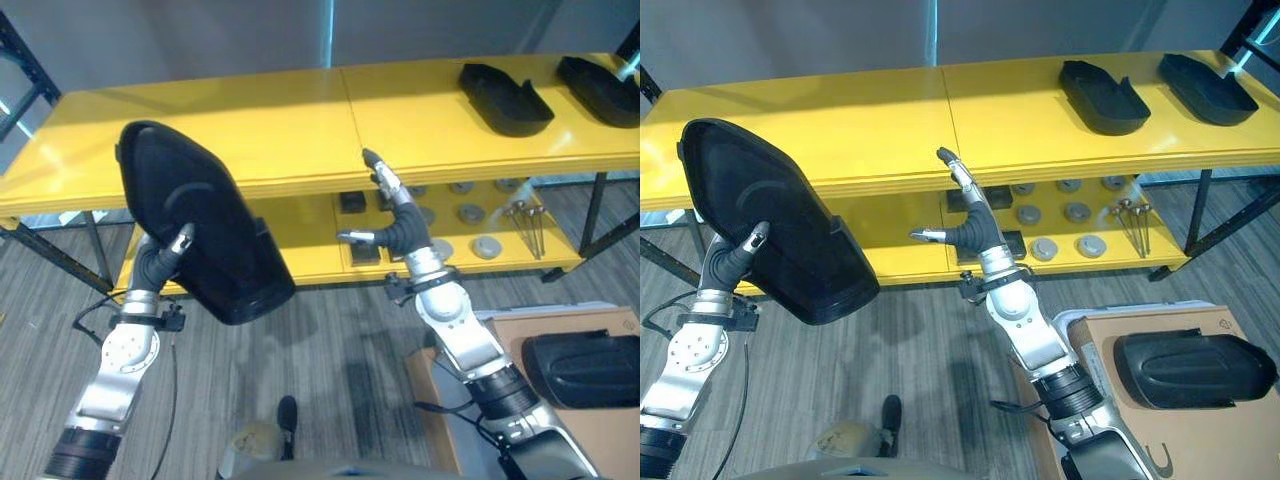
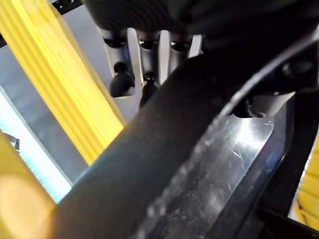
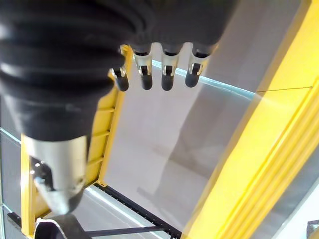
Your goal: Move parts from the plastic box to the shelf.
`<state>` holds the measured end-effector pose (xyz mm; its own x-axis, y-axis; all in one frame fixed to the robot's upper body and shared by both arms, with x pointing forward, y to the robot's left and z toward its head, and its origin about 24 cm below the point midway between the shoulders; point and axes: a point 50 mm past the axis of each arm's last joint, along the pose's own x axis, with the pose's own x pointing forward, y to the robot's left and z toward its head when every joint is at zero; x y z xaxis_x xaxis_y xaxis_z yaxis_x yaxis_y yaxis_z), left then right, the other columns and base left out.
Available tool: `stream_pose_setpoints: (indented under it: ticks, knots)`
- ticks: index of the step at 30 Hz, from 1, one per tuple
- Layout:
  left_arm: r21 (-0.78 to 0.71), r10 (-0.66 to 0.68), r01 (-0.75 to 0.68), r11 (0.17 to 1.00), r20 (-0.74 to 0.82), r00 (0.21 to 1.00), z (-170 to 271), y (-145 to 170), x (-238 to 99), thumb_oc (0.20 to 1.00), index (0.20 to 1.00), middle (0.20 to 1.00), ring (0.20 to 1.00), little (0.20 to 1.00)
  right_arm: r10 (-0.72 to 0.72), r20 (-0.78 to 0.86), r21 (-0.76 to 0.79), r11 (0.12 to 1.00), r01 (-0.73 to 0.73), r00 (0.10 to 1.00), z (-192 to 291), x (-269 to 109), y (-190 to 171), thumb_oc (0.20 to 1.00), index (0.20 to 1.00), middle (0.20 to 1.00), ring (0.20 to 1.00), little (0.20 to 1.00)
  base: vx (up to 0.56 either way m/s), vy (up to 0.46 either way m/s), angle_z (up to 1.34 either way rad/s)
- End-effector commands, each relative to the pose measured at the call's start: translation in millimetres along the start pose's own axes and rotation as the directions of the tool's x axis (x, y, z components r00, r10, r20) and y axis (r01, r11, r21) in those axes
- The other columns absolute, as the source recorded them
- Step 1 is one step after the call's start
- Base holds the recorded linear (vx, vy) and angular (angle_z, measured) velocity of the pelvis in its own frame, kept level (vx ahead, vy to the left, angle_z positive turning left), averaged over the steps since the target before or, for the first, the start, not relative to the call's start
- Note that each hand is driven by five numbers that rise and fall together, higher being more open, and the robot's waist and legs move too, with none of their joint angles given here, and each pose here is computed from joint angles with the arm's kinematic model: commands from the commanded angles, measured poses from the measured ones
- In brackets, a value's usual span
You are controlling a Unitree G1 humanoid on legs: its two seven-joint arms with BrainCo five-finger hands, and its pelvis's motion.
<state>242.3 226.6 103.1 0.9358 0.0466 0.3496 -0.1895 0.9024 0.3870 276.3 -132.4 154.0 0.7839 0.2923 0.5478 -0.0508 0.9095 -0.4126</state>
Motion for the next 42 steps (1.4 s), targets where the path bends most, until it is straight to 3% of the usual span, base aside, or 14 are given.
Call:
stream_pose_setpoints:
  ticks: [1,12,21,27,32,39,40,42]
  knots:
    - [-0.039,0.077,-0.068,0.997,0.282,0.956,49.6,10.2,26.8,0.2,0.2,0.2,0.2,0.2,-0.042,0.124,0.004,0.999,0.042,0.991,25.0,6.7,-14.5,1.0,1.0,1.0,1.0,1.0,0.11,0.21,0.25]
    - [-0.079,0.07,-0.048,0.996,0.3,0.951,54.0,-1.5,32.4,0.2,0.2,0.2,0.2,0.2,-0.204,0.044,-0.04,0.978,0.206,0.978,14.9,-26.9,-50.5,1.0,1.0,1.0,1.0,1.0,0.25,0.052,0.14]
    - [-0.107,0.135,-0.114,0.988,0.219,0.966,40.0,11.9,9.1,0.2,0.2,0.2,0.2,0.2,-0.175,-0.046,-0.114,0.979,0.169,0.983,6.0,-50.2,-67.0,1.0,1.0,1.0,1.0,1.0,0.24,-0.146,0.25]
    - [-0.095,0.201,-0.187,0.978,0.184,0.962,32.7,21.5,11.7,0.2,0.2,0.2,0.2,0.2,-0.199,-0.133,-0.188,0.967,0.172,0.971,-6.4,-61.7,-82.1,1.0,1.0,1.0,1.0,1.0,0.13,-0.044,0.09]
    - [0.024,0.251,-0.259,0.966,0.171,0.953,25.4,41.0,15.3,0.2,0.2,0.2,0.2,0.2,-0.222,-0.161,-0.162,0.967,0.196,0.962,-13.5,-64.8,-80.6,1.0,1.0,1.0,1.0,1.0,0.11,0.155,-0.18]
    - [0.018,0.304,-0.307,0.952,0.099,0.948,10.6,50.9,16.1,0.2,0.2,0.2,0.2,0.2,-0.242,-0.196,-0.127,0.967,0.22,0.95,-18.5,-69.5,-76.6,1.0,1.0,1.0,1.0,1.0,0.07,0.086,-0.26]
    - [-0.035,0.356,-0.356,0.934,-0.008,0.934,-9.9,64.9,26.9,0.2,0.2,0.2,0.2,0.2,-0.22,-0.246,-0.07,0.975,0.209,0.944,-26.1,-73.9,-67.2,1.0,1.0,1.0,1.0,1.0,0.06,0.15,-0.55]
    - [-0.061,0.365,-0.365,0.929,-0.018,0.931,-10.8,68.4,34.9,0.2,0.2,0.2,0.2,0.2,-0.2,-0.248,-0.06,0.98,0.192,0.948,-26.7,-72.8,-63.8,1.0,1.0,1.0,1.0,1.0,0.03,0.12,-0.38]
